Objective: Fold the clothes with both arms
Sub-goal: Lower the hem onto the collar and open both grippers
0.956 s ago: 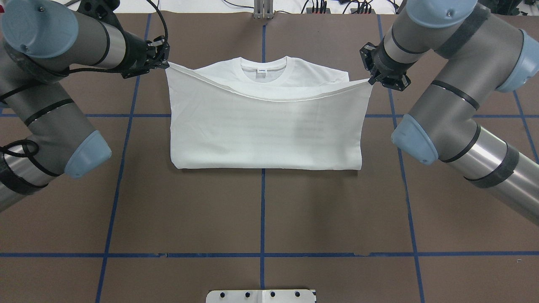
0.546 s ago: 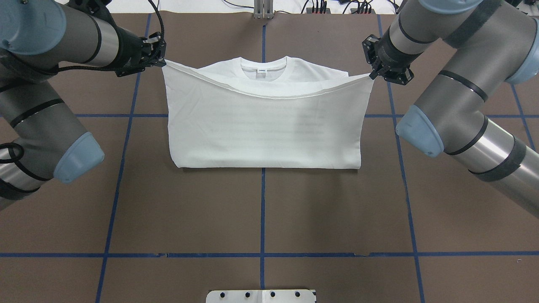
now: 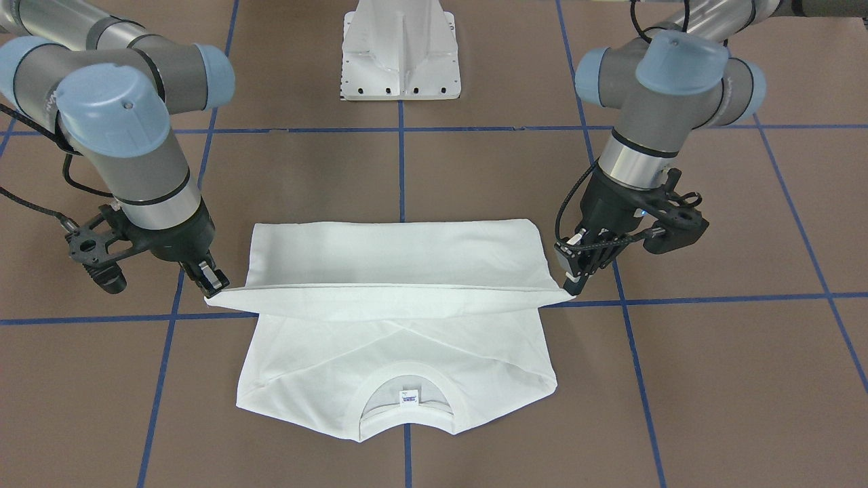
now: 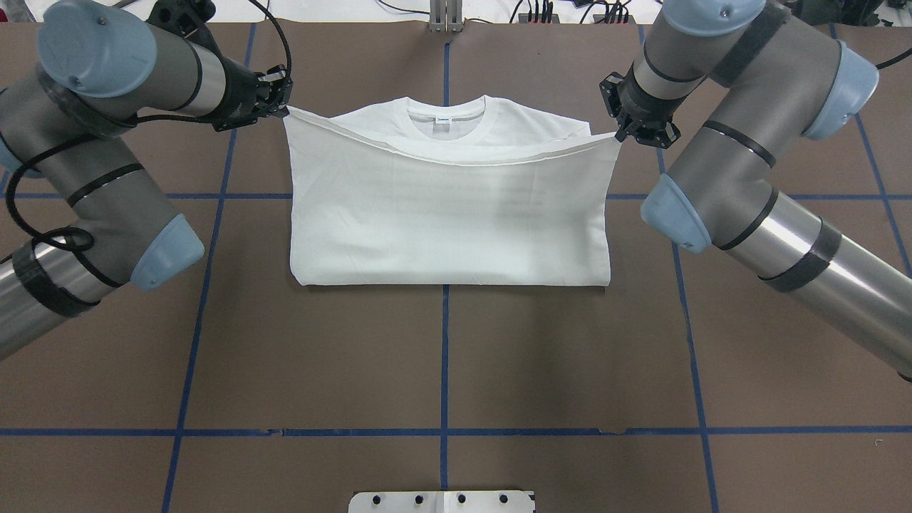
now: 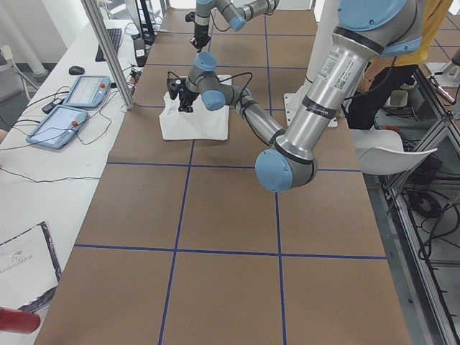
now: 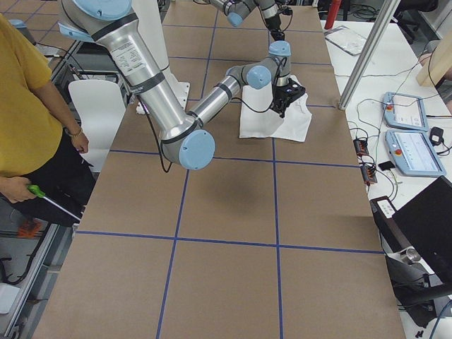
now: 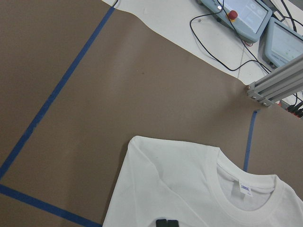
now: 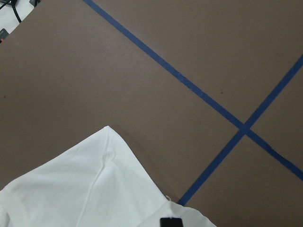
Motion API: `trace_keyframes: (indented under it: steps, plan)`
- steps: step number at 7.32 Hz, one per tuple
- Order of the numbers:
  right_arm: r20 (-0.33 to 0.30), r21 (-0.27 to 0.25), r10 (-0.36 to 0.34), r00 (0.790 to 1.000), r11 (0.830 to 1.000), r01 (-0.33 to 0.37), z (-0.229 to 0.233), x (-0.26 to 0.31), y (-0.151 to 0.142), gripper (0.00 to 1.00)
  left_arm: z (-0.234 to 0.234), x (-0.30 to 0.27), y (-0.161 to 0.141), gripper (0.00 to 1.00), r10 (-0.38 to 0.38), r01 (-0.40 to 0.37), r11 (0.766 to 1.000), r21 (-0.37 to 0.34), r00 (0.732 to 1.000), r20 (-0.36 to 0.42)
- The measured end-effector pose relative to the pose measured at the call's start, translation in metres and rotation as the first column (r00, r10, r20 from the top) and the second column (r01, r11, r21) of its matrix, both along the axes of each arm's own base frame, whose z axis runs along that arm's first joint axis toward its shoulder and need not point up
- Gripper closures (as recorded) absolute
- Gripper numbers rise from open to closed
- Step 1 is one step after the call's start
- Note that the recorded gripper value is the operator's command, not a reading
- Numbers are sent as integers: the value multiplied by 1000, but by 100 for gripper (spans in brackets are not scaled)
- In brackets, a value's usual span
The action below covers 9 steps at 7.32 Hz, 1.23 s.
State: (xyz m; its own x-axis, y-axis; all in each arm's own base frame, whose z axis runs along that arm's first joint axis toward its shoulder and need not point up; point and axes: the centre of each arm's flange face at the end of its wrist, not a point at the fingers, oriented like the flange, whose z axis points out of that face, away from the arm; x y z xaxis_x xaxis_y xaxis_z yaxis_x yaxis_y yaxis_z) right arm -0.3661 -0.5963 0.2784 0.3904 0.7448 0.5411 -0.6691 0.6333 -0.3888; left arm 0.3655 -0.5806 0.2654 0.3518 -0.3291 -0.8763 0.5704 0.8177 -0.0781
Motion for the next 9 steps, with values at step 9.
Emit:
trace_keyframes:
  steps: [9]
  plan:
    - [-27, 19, -14, 1000, 1000, 15, 70, -79, -63, 100, 74, 84, -69, 100, -3, 3, 999, 32, 1000, -12]
